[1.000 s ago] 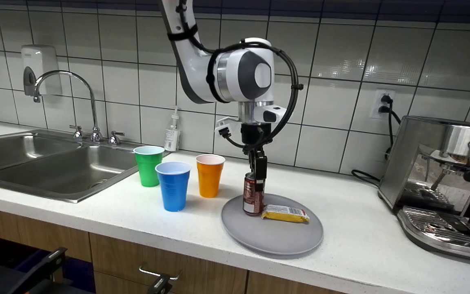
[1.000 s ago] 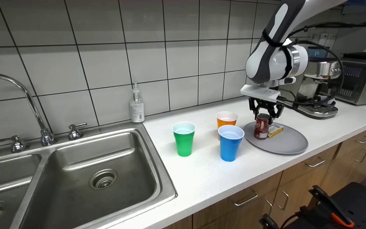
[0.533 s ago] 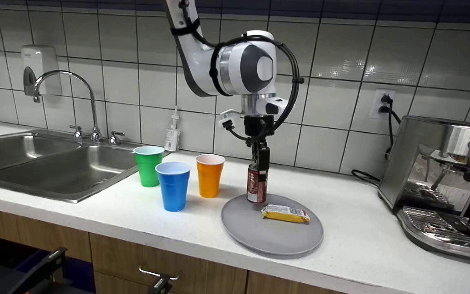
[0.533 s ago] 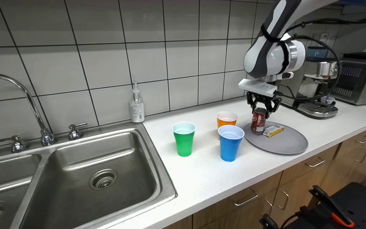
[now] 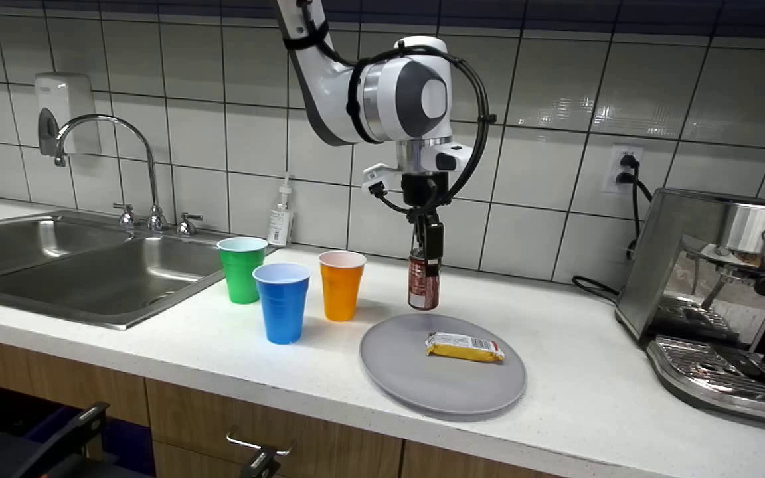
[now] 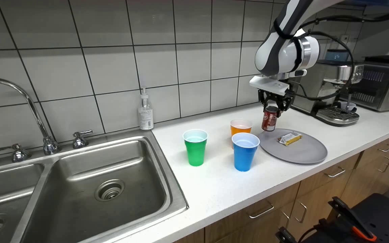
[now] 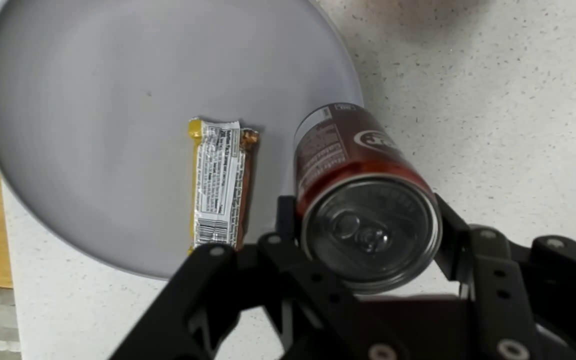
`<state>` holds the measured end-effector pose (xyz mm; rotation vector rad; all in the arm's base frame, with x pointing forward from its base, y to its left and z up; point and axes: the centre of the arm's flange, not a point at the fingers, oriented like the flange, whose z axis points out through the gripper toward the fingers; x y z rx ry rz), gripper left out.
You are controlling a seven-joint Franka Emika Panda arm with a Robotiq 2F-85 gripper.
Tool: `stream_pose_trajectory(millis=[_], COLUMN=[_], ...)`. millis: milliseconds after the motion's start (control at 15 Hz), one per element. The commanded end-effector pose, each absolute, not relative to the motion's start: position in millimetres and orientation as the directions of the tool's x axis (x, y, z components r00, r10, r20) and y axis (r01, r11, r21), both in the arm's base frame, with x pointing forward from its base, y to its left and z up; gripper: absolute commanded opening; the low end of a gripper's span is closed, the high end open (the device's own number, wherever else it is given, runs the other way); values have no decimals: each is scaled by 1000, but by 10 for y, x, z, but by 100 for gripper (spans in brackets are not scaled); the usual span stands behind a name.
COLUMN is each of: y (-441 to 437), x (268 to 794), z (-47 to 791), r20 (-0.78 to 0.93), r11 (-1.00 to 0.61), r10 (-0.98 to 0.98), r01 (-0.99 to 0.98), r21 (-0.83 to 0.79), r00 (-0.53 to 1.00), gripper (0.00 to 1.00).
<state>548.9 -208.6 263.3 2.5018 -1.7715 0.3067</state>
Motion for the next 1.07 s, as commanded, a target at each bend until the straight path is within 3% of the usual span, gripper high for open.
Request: stream_pose_trajectory(millis=[0,1000], y=[-2077,-2070], x=[5762,6488], z=[2748,2420], r20=[196,237], r11=[-329,-326], r10=[-930,-923], r01=[-942,-943], r21=[-73,-65], r00=[309,303], gripper=[38,38])
